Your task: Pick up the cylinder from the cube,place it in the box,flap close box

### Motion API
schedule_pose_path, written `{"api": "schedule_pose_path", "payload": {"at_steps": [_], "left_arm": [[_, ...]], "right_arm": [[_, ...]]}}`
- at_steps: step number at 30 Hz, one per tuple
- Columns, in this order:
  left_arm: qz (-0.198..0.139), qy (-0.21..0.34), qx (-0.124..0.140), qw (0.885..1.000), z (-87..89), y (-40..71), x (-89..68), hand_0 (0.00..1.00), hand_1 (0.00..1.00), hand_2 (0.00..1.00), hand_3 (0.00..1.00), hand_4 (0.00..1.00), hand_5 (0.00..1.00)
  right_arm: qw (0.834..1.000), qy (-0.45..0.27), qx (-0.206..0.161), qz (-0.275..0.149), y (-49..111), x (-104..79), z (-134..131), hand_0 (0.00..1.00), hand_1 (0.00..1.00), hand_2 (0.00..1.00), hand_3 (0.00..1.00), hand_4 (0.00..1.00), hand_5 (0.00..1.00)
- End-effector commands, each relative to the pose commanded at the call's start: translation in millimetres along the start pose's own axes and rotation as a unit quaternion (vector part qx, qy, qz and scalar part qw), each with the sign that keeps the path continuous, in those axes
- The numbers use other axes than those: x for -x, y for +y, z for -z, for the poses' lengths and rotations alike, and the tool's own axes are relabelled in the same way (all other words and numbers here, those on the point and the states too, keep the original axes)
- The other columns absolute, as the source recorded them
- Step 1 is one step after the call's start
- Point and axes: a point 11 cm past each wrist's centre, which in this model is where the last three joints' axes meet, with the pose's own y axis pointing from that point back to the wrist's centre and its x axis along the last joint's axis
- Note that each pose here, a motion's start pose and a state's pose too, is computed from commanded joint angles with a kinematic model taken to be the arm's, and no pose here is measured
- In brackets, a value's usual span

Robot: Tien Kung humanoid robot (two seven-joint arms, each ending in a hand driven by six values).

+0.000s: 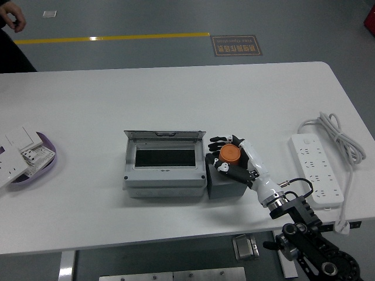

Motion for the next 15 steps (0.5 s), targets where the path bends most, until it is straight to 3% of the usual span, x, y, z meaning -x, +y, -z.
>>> {"api": "schedule_pose_path", "payload": {"at_steps": [7, 8, 12, 13, 15], "left_arm": [[0.0, 0.0, 0.001, 1.0, -0.1, 0.0, -0.3, 0.632, 0.632, 0.602, 0.644, 0.713, 0.239], [-0.001, 0.0, 0.001, 1.0, -0.1, 0.0, -0.4, 0.632, 0.632, 0.602, 0.644, 0.712, 0.238], [-0.001, 0.0, 0.002, 1.0, -0.4, 0.1, -0.9, 0.632, 0.632, 0.602, 0.644, 0.712, 0.238], [-0.001, 0.0, 0.002, 1.0, -0.6, 0.1, -0.9, 0.631, 0.632, 0.602, 0.644, 0.712, 0.237], [-0.001, 0.0, 0.002, 1.0, -0.8, 0.1, -0.9, 0.631, 0.632, 0.602, 0.644, 0.712, 0.237]], "right_arm": [[1.0, -0.004, 0.0, -0.002, -0.3, 0.0, 0.2, 0.461, 0.535, 0.575, 0.611, 0.605, 0.109], [1.0, -0.005, 0.0, -0.002, -0.3, 0.1, 0.2, 0.435, 0.521, 0.574, 0.627, 0.481, 0.039], [1.0, -0.006, -0.001, -0.002, -0.4, 0.6, 0.5, 0.435, 0.521, 0.574, 0.627, 0.481, 0.039], [1.0, -0.006, -0.001, -0.002, -0.5, 0.6, 0.7, 0.463, 0.491, 0.527, 0.558, 0.249, 0.002], [1.0, -0.005, -0.002, -0.003, -0.7, 0.6, 1.0, 0.463, 0.491, 0.527, 0.558, 0.249, 0.002]]}}
